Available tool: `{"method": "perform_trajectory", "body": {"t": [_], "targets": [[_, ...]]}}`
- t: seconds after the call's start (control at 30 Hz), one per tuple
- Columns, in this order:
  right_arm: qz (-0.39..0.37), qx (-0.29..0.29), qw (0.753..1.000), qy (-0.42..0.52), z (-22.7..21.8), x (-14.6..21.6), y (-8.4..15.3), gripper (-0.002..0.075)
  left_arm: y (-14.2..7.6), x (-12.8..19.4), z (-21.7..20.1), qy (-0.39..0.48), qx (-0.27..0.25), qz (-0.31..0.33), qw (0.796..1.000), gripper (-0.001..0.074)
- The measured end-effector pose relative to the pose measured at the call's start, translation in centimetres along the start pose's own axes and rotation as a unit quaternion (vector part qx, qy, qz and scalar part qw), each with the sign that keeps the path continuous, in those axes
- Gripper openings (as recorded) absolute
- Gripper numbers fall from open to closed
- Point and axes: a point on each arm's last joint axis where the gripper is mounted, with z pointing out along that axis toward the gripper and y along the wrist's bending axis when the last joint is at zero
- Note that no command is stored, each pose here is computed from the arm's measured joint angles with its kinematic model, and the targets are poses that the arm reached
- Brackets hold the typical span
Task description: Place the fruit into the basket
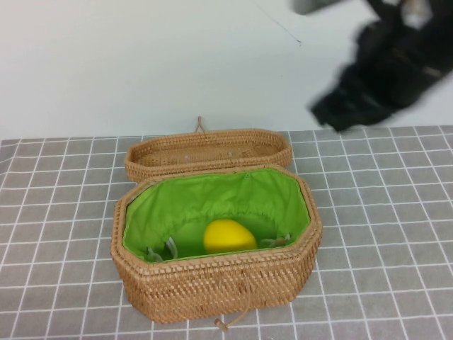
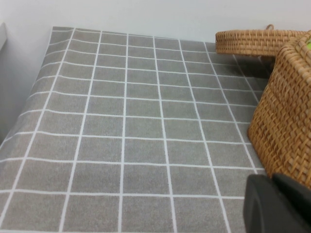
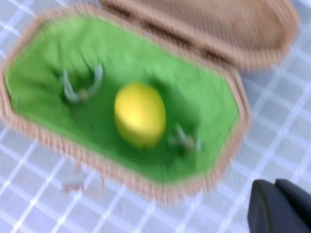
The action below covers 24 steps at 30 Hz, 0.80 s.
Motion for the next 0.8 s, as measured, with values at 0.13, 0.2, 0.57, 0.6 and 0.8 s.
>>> {"method": "perform_trajectory", "body": {"t": [0.13, 0.2, 0.57, 0.6, 0.8], "targets": [[0.024, 0.001, 0.999, -0.02, -3.0, 4.4, -0.1, 0.0001, 0.0, 0.0, 0.0, 0.0, 0.0, 0.0, 1.0, 0.0001], [0.028, 0.0, 0.998, -0.057, -4.5, 6.5, -0.1, 0.0001, 0.0, 0.0, 0.0, 0.0, 0.0, 0.0, 1.0, 0.0001], [0.033, 0.001, 0.99, -0.134, -6.5, 11.7, -0.1, 0.0001, 0.0, 0.0, 0.0, 0.002, 0.0, 0.0, 1.0, 0.0001], [0.035, -0.002, 0.991, -0.133, -6.5, 11.7, -0.1, 0.0001, 0.0, 0.0, 0.0, 0.003, -0.001, 0.0, 1.0, 0.0001], [0.035, -0.004, 0.991, -0.133, -6.5, 11.7, -0.1, 0.0001, 0.0, 0.0, 0.0, 0.003, -0.001, 0.0, 1.0, 0.0001]]}}
